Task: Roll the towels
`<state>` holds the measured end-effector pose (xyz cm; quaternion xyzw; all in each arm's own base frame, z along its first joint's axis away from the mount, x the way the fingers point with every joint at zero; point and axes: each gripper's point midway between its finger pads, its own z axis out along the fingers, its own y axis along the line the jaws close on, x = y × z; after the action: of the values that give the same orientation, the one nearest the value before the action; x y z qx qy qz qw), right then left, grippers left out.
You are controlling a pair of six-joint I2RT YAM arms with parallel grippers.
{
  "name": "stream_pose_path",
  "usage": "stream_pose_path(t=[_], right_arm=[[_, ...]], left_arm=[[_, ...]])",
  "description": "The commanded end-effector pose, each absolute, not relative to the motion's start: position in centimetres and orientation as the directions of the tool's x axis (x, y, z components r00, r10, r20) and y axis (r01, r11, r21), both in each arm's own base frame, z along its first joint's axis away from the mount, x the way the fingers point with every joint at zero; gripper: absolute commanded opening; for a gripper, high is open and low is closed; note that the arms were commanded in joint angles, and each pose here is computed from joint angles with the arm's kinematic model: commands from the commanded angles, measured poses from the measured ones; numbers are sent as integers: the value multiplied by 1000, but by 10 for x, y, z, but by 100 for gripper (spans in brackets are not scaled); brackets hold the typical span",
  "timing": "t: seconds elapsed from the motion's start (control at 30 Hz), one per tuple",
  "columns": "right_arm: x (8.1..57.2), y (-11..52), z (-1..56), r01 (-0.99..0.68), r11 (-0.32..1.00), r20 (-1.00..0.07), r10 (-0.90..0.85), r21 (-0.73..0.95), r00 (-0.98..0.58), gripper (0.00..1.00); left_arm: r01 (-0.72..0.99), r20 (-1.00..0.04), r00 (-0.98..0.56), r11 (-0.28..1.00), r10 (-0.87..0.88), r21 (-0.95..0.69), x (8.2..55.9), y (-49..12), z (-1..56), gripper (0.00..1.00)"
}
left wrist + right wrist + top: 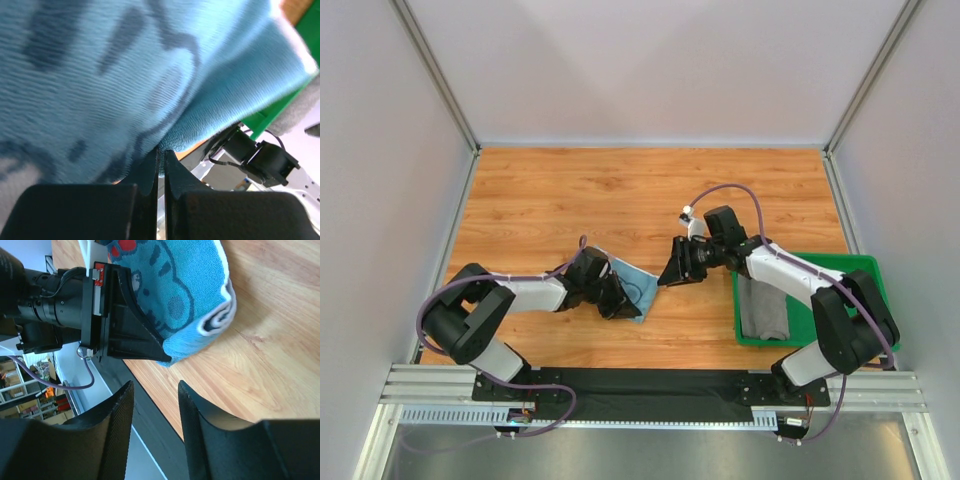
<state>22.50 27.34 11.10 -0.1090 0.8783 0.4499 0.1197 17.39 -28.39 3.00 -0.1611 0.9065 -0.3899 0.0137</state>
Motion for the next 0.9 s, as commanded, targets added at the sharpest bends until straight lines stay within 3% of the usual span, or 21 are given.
stream_pose_path(t=[0.0,0.2,0.87], right_arm=[[226,282,102,-348,543,-343,-116,764,-932,41],[227,295,86,-336,529,-319,-126,780,-939,27],[235,334,53,-300,500,-238,-185,812,-953,19]], left_arm=[[-369,190,-925,662,-328,-652,164,-273,15,0],[-409,232,-911,665,-342,-625,163,-266,7,0],[-412,239,-911,687,-337,-598,166,-262,3,0]])
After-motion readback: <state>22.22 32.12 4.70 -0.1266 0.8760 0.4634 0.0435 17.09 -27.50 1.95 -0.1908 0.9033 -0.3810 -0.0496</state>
